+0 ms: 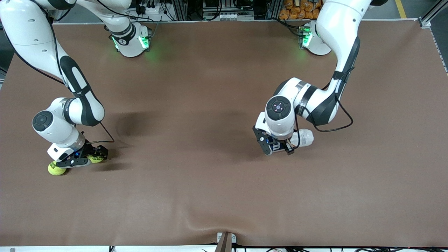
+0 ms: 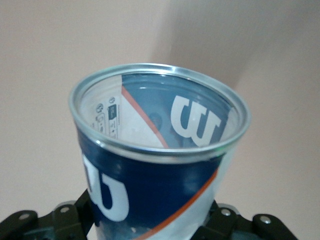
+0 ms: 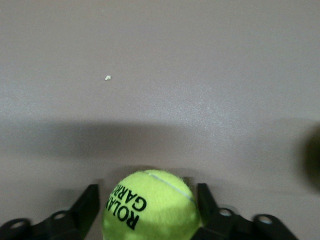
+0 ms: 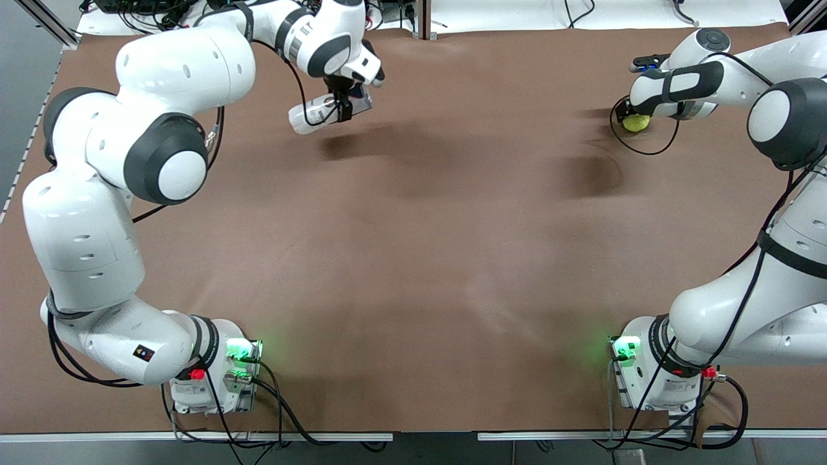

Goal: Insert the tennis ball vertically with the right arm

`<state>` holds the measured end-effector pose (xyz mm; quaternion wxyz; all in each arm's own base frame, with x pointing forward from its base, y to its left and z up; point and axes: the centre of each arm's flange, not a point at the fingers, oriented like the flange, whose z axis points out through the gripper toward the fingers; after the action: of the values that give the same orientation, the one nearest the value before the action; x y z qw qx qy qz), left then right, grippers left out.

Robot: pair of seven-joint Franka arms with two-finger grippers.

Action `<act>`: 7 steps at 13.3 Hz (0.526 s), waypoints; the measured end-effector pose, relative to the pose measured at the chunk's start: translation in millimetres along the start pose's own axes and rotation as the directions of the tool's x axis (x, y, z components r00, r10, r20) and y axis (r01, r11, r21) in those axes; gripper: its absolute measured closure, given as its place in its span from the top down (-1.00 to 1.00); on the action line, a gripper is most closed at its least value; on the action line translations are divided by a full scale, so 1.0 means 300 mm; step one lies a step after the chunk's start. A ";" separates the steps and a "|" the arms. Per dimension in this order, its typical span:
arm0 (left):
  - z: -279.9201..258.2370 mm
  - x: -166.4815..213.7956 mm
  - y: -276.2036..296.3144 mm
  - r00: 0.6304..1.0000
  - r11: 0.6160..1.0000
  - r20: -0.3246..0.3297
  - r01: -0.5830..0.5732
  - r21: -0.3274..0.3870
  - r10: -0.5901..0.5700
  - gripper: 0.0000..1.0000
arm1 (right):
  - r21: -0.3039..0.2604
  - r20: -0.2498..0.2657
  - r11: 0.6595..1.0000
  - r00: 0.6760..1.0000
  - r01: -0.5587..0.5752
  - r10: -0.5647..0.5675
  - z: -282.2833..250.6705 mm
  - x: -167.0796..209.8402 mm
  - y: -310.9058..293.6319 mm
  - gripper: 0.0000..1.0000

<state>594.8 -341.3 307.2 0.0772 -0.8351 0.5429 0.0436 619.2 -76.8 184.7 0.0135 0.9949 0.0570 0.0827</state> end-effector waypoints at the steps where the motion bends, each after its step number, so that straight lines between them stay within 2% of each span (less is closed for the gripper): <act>1: -0.032 0.008 -0.004 0.999 0.999 -0.035 0.024 -0.025 -0.024 0.60 | 0.000 0.000 1.000 1.000 0.000 0.000 0.001 -0.001 -0.001 0.42; 2: -0.060 0.017 -0.009 0.997 0.998 -0.069 0.044 -0.047 -0.047 0.60 | 0.001 -0.001 1.000 1.000 0.001 -0.001 -0.002 0.000 -0.002 0.34; 4: -0.107 0.035 -0.029 0.986 0.995 -0.142 0.075 -0.063 -0.083 0.61 | 0.004 -0.001 1.000 1.000 0.005 -0.004 -0.011 0.006 -0.011 0.34; 7: -0.152 0.065 -0.055 0.948 0.987 -0.281 0.131 -0.094 -0.152 0.61 | 0.015 0.023 1.000 1.000 0.013 -0.014 -0.129 0.039 -0.025 0.34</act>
<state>617.3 -360.4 350.2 -0.0306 -0.8717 0.4850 -0.0635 623.4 -67.4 224.6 0.0076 0.9954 0.0642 0.0707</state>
